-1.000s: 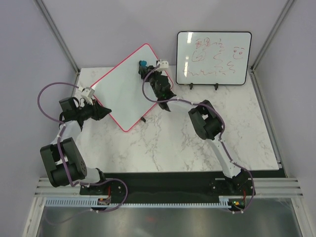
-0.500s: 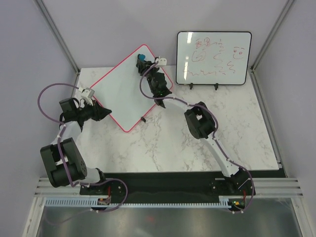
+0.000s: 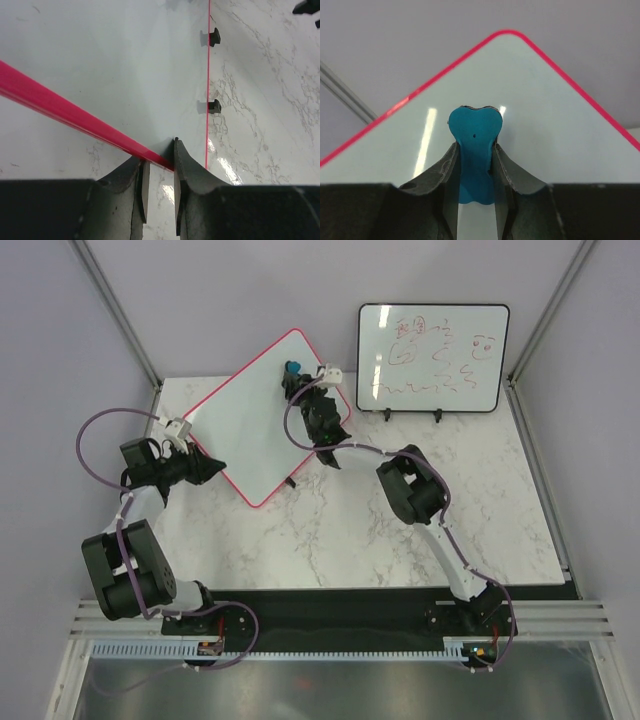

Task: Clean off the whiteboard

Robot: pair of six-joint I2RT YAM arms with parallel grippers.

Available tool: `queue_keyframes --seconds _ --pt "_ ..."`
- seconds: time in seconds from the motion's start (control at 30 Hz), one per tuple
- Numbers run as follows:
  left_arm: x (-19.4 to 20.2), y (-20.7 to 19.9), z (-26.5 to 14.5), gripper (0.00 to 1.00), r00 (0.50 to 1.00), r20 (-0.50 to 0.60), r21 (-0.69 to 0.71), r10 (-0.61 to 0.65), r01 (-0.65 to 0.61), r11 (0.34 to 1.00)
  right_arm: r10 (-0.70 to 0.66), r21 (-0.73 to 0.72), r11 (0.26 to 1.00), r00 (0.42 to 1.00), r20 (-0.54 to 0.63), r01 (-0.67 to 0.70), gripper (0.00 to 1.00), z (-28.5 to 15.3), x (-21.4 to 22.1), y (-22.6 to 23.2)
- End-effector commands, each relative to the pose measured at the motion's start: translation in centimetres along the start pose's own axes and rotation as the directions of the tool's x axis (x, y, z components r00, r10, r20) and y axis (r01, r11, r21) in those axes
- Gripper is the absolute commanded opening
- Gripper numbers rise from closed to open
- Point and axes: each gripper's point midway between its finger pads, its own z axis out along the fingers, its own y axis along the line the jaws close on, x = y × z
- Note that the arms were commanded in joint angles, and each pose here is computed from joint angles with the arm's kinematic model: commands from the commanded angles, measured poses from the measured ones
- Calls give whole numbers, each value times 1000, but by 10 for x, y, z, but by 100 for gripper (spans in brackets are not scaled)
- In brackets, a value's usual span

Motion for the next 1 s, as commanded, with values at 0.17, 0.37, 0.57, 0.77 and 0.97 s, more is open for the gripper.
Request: queue_keyframes --seconds 0.17,0.37,0.57,0.77,0.97 --pt "-21 28 -4 2 960 16 -120 281 -277 953 70 136 988 997 15 -71 0 55 -10 -45" --pt "-20 29 -2 2 960 15 -111 278 -275 955 59 12 998 991 -117 -58 0 29 21 -26" --pt "-21 29 -2 2 962 18 -107 274 -270 957 22 -95 994 977 -213 -44 0 -14 50 17" --pt "-21 27 -2 2 960 17 -110 280 -276 955 27 -88 995 990 -140 -40 0 3 28 26" --pt "-21 27 -3 2 960 16 -112 279 -276 955 109 127 987 990 -85 -98 0 33 16 -48"
